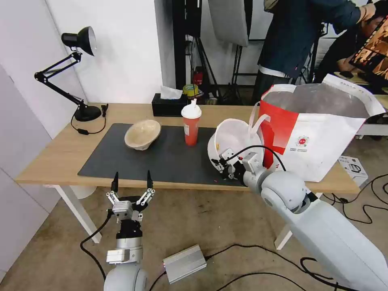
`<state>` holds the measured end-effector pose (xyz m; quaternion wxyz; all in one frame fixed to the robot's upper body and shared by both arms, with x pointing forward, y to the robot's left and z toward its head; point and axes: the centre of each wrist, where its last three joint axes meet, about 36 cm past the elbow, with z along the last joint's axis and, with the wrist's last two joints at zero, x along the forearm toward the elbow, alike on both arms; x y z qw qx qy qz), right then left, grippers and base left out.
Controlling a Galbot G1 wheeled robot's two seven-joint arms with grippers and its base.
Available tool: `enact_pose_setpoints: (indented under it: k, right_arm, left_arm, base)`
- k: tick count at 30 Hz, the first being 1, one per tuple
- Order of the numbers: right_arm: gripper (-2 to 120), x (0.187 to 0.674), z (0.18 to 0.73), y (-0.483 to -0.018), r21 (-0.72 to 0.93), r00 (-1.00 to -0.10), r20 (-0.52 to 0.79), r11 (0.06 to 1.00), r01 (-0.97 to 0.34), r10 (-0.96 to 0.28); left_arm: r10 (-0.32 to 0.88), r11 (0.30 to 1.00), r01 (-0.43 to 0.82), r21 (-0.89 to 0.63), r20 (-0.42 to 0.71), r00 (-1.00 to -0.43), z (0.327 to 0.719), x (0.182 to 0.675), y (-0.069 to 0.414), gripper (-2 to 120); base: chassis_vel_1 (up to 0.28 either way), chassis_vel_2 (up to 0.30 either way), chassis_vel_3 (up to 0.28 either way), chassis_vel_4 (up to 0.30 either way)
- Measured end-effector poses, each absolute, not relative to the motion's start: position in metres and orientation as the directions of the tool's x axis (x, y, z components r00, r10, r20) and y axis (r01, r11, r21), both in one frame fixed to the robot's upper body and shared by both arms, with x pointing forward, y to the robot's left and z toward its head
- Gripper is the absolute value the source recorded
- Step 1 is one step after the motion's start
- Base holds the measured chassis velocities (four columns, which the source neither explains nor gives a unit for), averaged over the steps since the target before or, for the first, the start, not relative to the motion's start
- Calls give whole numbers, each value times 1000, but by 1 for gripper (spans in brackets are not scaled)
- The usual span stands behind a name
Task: Pick up the trash from the table and place it into the takeout bag.
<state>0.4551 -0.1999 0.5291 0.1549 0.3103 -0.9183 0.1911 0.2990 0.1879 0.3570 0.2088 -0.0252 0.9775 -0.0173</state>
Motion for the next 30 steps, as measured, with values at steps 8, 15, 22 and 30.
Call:
enact_pose_setpoints:
  k: [8,15,22,30]
  right_arm:
    - [0,447,540,-198,-262,-745,365,706,-658,-559]
    - [0,444,547,-197,-263,-721,342,675,-690,-603]
    - [0,444,553,-197,-264,-686,313,634,-727,-657]
    - [0,446,560,-196,-272,-659,271,601,-752,-702]
  left_arm:
    - [-56,998,-42,-44,-409,-911,358,299,188,100]
    - [-57,998,-42,-44,-410,-910,358,298,188,100]
    - [-57,998,-42,-45,-410,-910,358,298,188,100]
    - [-56,998,-41,-45,-411,-910,358,299,187,100]
  base:
    - [0,0,0,0]
    - [0,0,0,0]
    - [0,0,0,0]
    - [0,0,0,0]
